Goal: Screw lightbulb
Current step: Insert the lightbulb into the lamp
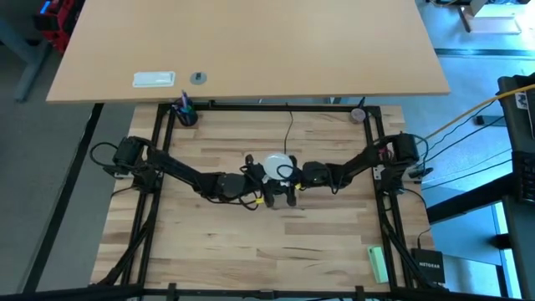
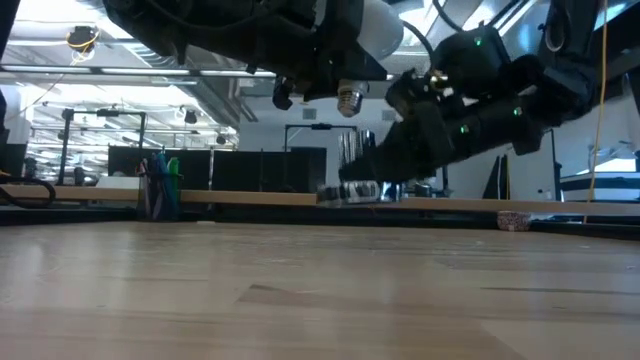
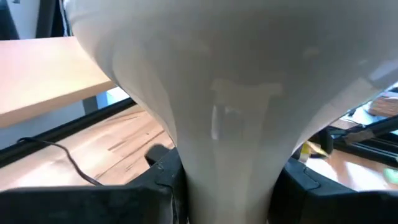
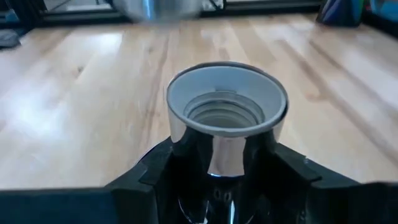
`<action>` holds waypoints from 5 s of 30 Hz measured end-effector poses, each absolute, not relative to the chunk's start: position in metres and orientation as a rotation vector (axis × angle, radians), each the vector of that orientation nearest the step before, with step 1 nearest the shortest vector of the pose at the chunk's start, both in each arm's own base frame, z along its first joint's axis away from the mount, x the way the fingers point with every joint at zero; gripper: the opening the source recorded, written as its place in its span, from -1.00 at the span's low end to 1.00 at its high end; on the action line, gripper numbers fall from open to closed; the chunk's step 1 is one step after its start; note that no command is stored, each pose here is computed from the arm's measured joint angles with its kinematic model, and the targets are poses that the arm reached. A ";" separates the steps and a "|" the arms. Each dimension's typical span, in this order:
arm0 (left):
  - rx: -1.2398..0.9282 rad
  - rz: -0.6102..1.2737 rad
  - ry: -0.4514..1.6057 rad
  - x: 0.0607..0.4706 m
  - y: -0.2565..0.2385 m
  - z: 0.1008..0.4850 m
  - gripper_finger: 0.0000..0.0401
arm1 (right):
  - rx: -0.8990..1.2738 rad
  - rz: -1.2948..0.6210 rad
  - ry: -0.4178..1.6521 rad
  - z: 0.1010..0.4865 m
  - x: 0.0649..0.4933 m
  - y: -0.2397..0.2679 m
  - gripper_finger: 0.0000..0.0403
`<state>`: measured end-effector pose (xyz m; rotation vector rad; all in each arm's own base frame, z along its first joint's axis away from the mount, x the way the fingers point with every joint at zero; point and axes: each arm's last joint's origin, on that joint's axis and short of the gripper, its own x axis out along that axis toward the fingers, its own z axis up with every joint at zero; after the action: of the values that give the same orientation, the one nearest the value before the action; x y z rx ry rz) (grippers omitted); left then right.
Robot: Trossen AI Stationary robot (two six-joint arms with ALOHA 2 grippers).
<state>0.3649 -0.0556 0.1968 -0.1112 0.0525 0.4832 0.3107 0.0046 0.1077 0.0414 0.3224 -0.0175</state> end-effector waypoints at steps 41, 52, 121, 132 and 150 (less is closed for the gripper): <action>-0.155 0.256 0.013 0.354 -0.064 0.207 -0.34 | 0.078 0.057 0.046 0.261 0.237 0.006 0.71; -0.168 0.247 -0.020 0.352 -0.064 0.216 -0.34 | 0.071 0.131 0.099 0.257 0.234 0.008 0.70; -0.183 0.188 0.003 0.352 -0.054 0.220 -0.34 | 0.200 0.193 0.086 0.243 0.301 0.015 0.69; -0.185 0.184 0.013 0.352 -0.055 0.219 -0.08 | 0.175 0.157 0.075 0.246 0.307 0.014 0.06; -0.170 0.208 0.178 0.314 -0.054 0.257 0.04 | 0.072 0.090 0.153 0.261 0.285 0.011 -0.16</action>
<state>0.3139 -0.0539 0.2568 -0.1697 0.1781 0.2084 0.2854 0.0112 0.2611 0.0717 0.1532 0.0898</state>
